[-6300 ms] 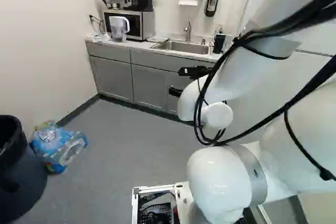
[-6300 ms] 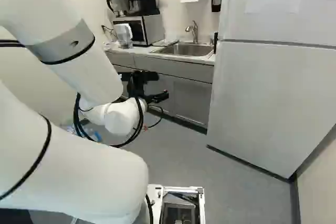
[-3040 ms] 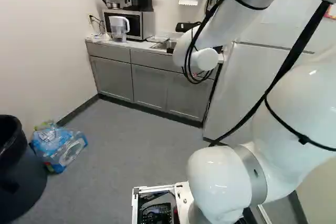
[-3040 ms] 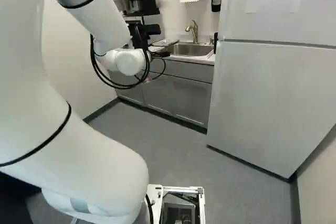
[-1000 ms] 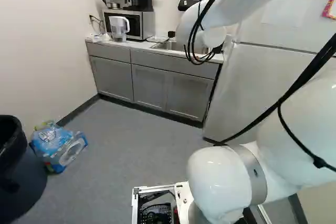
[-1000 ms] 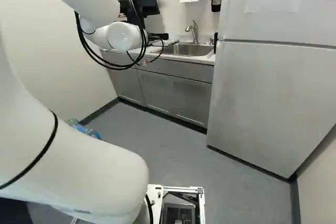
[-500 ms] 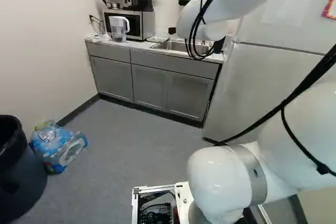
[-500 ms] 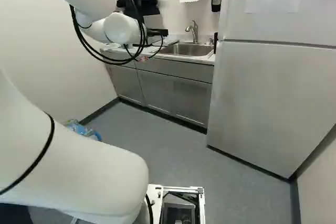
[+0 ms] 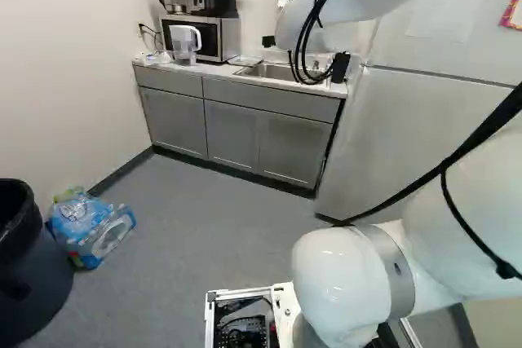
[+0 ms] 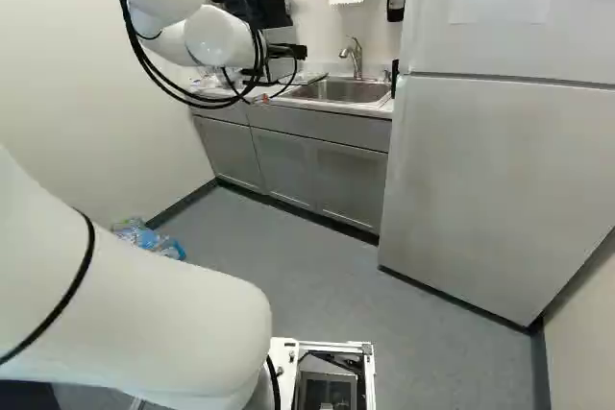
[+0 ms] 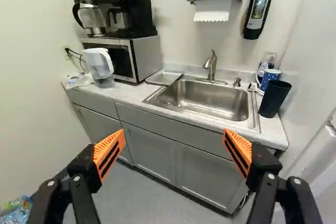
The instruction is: Rinse the cup and place it in the tray
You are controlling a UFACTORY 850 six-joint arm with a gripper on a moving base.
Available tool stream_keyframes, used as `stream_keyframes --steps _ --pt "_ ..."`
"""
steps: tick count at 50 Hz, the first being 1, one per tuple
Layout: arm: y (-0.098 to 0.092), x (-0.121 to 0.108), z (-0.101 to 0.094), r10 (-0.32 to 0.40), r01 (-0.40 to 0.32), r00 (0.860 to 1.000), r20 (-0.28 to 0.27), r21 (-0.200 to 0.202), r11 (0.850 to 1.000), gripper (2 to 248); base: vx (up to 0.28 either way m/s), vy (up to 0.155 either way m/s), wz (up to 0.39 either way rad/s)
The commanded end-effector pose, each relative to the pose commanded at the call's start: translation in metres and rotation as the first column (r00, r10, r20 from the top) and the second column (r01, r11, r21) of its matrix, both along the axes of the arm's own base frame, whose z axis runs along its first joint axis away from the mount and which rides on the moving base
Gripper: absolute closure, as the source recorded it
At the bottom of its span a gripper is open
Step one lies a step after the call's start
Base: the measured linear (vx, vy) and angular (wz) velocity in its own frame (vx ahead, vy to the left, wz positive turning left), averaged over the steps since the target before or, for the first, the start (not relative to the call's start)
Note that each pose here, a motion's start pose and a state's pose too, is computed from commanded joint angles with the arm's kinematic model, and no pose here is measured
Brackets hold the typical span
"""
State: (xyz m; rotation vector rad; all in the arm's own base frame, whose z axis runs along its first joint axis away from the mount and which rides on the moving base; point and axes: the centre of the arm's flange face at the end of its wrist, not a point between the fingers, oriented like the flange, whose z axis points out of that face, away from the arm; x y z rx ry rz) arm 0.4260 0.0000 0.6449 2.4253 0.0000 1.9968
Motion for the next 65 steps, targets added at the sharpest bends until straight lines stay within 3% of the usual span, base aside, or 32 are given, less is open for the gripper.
stream_keyframes --steps 54,65 --pt "0.0 0.011 0.05 0.0 0.0 1.0 -0.002 0.0 1.0 3 0.0 0.0 0.0" --pt "0.0 0.011 0.05 0.0 0.0 1.0 -0.005 0.0 1.0 3 0.0 0.0 0.0"
